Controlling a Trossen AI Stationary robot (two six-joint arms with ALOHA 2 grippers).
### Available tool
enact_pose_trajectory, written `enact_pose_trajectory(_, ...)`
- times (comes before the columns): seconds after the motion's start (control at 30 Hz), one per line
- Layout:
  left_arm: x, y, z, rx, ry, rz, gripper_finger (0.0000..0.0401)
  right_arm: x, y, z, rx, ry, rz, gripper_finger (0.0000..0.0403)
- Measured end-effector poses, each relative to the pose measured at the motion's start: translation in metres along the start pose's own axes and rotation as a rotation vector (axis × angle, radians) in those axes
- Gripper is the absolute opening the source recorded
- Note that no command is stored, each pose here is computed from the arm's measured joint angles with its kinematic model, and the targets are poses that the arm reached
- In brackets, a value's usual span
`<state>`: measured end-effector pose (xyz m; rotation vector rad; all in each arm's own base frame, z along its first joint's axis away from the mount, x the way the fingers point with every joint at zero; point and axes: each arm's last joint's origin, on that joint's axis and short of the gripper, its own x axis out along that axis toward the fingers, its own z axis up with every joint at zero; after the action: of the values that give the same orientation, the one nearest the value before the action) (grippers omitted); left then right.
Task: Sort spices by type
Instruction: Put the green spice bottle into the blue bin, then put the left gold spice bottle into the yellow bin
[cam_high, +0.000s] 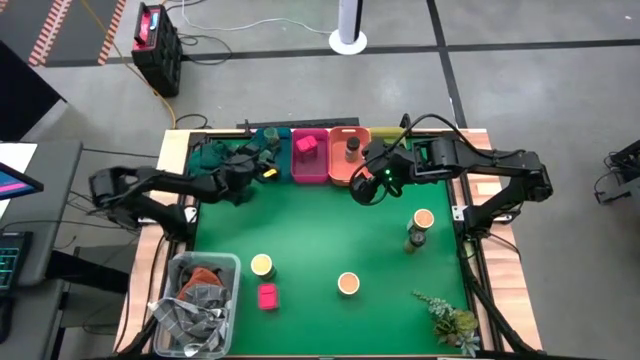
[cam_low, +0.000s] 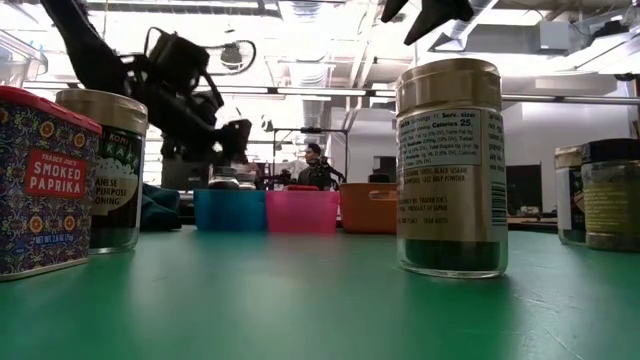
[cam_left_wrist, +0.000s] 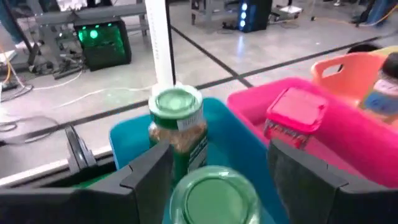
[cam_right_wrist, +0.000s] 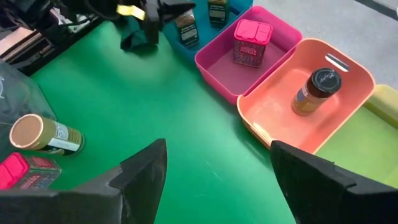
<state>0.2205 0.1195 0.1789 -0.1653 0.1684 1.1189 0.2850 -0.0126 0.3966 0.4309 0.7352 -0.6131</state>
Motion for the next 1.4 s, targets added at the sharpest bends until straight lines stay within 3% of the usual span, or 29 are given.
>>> enact_pose_trajectory(0.2, -0.034, -0.004, 0.044, 0.018, -0.122, -0.116, 0.0248, 0.002, 0.001, 0.001, -0.010, -0.003, 0.002, 0.0310)
enact_pose_trajectory(0.33, -0.062, -0.017, 0.076, 0.142, -0.106, -0.364, 0.0248, 0.011, 0.008, -0.001, -0.029, 0.011, -0.001, 0.0310)
enact_pose_trajectory(0.5, -0.099, -0.032, 0.110, 0.243, 0.083, -0.724, 0.0248, 0.027, 0.025, -0.009, -0.064, 0.043, 0.012, 0.0310)
enact_pose_trajectory(0.63, -0.121, -0.036, 0.125, 0.254, 0.388, -0.833, 0.0248, 0.036, 0.038, -0.019, -0.104, 0.083, 0.009, 0.0310)
enact_pose_trajectory(0.73, -0.136, -0.039, 0.125, 0.275, 0.611, -0.877, 0.0248, 0.040, 0.047, -0.026, -0.132, 0.097, 0.015, 0.0310)
enact_pose_trajectory(0.97, -0.162, -0.055, 0.109, 0.296, 0.846, -0.961, 0.0255, 0.041, 0.060, -0.037, -0.135, 0.084, -0.006, 0.0310)
enact_pose_trajectory(1.4, -0.165, -0.110, 0.049, 0.478, 1.083, -0.937, 0.0380, 0.020, 0.080, -0.066, -0.118, 0.069, -0.039, 0.0310)
